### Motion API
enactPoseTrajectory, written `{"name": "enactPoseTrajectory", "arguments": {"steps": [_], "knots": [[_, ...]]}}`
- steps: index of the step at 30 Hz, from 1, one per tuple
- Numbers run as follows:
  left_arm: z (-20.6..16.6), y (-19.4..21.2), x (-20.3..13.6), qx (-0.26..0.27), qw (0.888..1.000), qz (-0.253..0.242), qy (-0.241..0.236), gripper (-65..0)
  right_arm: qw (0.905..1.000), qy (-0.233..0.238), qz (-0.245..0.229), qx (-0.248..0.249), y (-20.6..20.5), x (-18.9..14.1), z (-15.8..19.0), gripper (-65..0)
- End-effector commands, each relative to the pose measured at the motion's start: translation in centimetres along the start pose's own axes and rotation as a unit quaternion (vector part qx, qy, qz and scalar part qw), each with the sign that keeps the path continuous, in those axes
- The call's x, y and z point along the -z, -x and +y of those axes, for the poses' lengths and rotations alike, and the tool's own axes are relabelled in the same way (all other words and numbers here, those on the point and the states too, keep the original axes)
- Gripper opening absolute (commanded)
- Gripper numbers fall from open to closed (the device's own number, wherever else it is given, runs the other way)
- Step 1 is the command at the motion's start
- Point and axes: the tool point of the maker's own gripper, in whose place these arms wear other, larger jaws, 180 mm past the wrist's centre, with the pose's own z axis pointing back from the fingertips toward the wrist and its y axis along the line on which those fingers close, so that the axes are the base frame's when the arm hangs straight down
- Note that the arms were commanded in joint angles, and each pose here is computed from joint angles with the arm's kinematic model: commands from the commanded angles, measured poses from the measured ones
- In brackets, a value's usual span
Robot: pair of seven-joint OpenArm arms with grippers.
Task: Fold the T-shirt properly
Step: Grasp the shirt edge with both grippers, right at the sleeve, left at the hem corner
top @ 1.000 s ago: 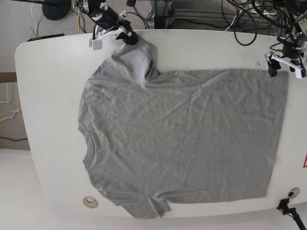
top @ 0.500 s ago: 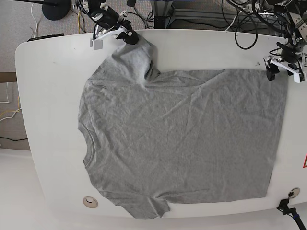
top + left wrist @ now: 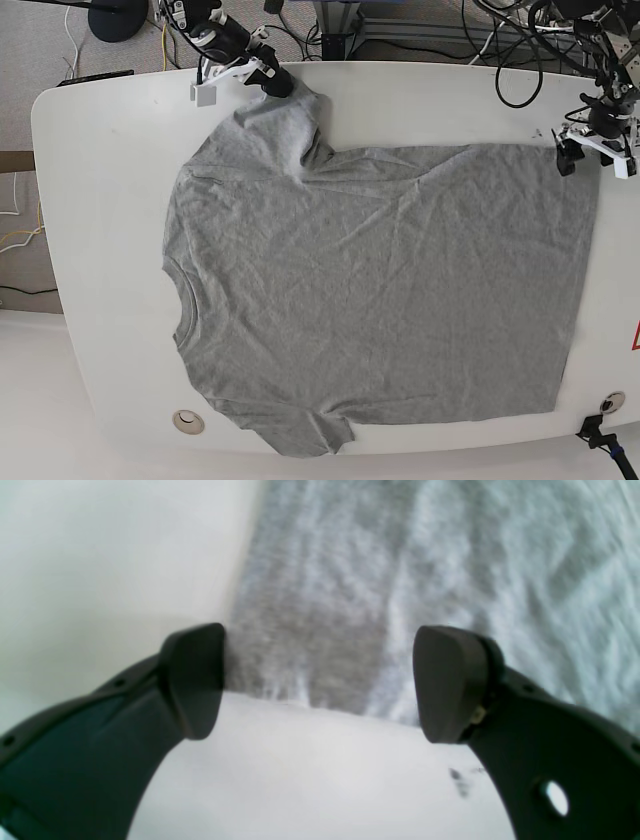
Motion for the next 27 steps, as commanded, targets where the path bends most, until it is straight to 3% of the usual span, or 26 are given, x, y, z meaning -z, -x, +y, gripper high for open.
{"name": "enactPoseTrajectory", "arguments": {"steps": [1, 9, 11, 15, 17, 27], "knots": [[-0.2, -0.4, -0.1, 0.012, 1.000, 0.000, 0.009, -11.2, 0.9997, 0.021, 0.009, -0.002, 0.5, -0.3, -1.0, -65.0], [-0.3, -0.5, -0.1, 0.012, 1.000, -0.001, 0.013, -11.7, 0.9997, 0.020, 0.009, -0.003, 0.5, -0.3, -0.9, -65.0], [-0.3, -0.5, -0.1, 0.012, 1.000, -0.001, 0.013, -17.9, 0.9997, 0.020, 0.009, -0.003, 0.5, -0.3, -0.9, -65.0], [-0.3, -0.5, -0.1, 0.012, 1.000, -0.001, 0.012, -37.3, 0.9998, 0.020, 0.009, -0.003, 0.5, -0.3, -0.9, -65.0], [-0.2, -0.5, -0.1, 0.011, 1.000, -0.001, 0.010, -42.6, 0.9998, 0.019, 0.009, -0.004, 0.5, -0.3, -0.9, -65.0], [-0.2, -2.2, 0.3, 0.009, 1.000, -0.021, 0.008, -43.8, 0.9998, 0.019, 0.009, -0.005, 0.5, -0.3, -0.9, -65.0]]}}
